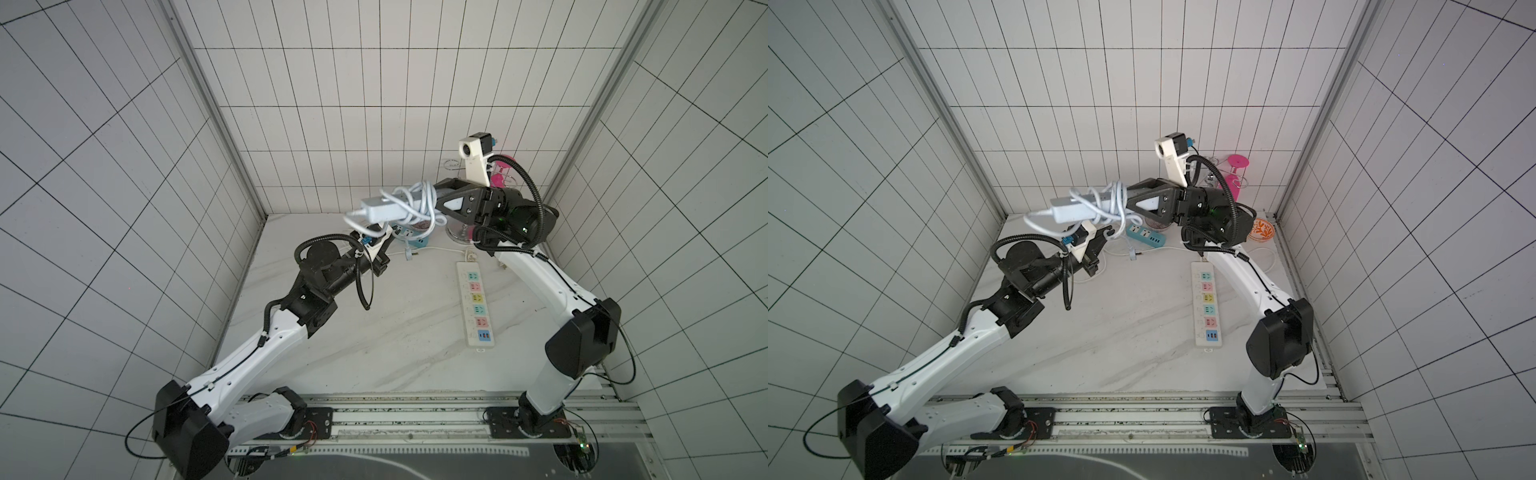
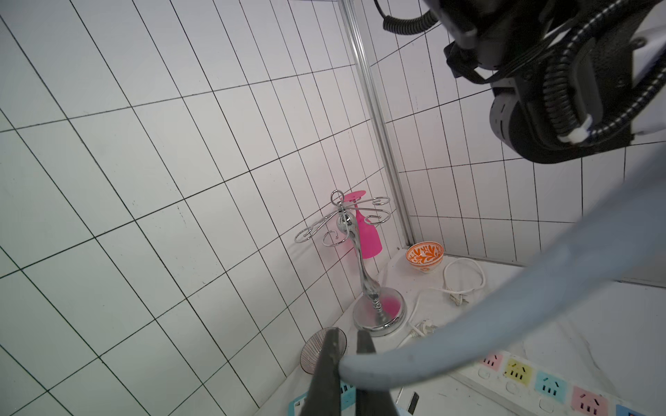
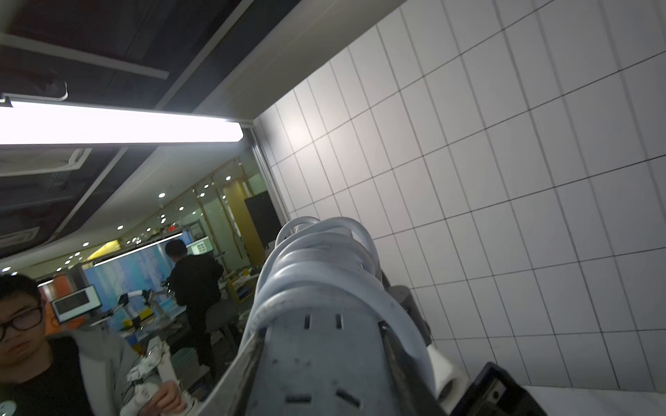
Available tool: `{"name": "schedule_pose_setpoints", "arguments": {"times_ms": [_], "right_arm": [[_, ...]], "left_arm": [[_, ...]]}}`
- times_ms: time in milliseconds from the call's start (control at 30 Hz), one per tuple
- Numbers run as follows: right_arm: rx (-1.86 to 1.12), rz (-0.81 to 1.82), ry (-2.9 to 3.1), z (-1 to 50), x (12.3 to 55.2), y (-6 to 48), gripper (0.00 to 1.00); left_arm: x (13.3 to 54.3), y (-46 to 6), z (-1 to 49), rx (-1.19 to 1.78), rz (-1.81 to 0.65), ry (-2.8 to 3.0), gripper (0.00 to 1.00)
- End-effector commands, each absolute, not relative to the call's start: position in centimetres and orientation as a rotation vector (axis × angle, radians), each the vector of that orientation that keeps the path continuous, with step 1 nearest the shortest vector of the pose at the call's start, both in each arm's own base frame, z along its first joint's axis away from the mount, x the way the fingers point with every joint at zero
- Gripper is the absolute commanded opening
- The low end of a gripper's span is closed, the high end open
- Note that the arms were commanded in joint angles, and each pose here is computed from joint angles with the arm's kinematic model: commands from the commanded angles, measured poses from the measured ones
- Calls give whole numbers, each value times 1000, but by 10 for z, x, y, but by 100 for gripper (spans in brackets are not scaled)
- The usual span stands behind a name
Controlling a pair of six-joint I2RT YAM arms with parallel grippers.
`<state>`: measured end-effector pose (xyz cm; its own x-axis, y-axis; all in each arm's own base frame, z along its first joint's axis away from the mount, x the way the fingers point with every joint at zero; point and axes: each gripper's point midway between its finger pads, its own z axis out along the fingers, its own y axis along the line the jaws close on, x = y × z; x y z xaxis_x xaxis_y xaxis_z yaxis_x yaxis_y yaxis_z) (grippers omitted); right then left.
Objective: Wrap the cord around the power strip
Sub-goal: Wrap the power cord around the power strip.
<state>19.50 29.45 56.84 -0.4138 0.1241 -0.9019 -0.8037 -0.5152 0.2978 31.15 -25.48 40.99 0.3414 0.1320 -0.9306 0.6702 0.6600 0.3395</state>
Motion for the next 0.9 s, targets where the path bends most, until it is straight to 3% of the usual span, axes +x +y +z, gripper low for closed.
{"name": "schedule_pose_setpoints", "arguments": {"times_ms": [0,500,867], "right_arm": [[-1474,1696,718,592,93,265,0],[-1464,1701,1139,491,114,256,0],[-1472,1816,1293,433,134,267,0]], "left_arm": [[324,-237,409,802,-386,1217,0],[308,-201,421,918,-238,1183,0],[323,-194,442,953,-107,1211,0]]}}
